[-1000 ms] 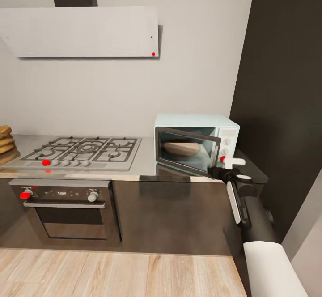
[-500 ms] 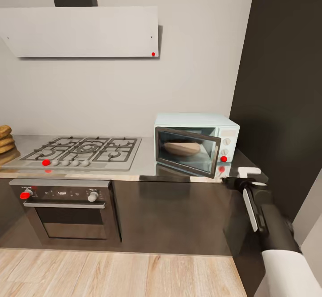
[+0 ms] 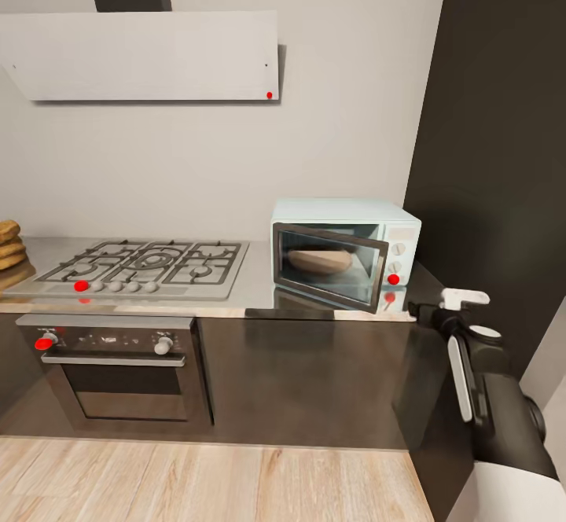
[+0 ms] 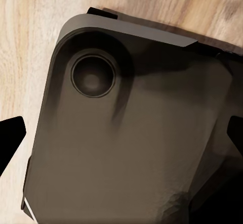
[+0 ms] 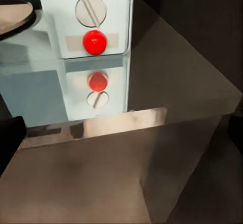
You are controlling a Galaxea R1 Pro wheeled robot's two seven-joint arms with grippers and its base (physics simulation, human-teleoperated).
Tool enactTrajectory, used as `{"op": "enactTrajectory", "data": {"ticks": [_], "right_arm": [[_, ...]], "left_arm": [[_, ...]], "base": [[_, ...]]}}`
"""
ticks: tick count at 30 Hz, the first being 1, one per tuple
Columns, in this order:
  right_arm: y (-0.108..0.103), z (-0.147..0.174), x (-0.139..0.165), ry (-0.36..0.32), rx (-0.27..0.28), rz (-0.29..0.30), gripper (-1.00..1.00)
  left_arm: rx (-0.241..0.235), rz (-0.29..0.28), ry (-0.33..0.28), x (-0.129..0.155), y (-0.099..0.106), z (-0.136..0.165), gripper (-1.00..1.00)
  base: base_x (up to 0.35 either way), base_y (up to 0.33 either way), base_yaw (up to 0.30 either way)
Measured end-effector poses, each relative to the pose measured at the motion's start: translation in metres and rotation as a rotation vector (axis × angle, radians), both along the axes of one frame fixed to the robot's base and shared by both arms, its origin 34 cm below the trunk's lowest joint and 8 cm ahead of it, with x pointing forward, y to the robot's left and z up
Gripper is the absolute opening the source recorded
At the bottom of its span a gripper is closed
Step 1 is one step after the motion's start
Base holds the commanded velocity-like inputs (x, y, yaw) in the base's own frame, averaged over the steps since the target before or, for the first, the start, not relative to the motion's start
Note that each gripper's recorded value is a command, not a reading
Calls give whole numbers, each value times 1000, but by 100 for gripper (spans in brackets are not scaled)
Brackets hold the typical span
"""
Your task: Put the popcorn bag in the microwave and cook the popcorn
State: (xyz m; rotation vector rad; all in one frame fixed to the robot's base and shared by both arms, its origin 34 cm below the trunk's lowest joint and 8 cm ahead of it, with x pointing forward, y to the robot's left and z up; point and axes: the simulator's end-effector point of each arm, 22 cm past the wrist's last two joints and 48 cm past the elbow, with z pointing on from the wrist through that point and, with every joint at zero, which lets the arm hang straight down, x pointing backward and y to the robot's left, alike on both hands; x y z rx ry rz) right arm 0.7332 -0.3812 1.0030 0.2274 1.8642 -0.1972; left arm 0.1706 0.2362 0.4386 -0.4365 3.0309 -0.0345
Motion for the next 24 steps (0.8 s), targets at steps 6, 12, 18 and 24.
{"op": "enactTrajectory", "data": {"ticks": [6,12,18,24], "right_arm": [[-1,14,-2,-60,-16,-16,100],[2,9,-1,-47,-12,-3,100],[2,5,-1,-30,-7,0,100],[1,4,-2,-27,-9,0,100]], "left_arm": [[-2,1,-1,0,-1,0,100],[-2,0,-1,0,-1,0,100],[-1,-2,-1,0,0,0,100],[-1,-2,-1,0,0,0,100]], "base": [[134,0,0],[316,0,0],[321,0,0],[318,0,0]]}}
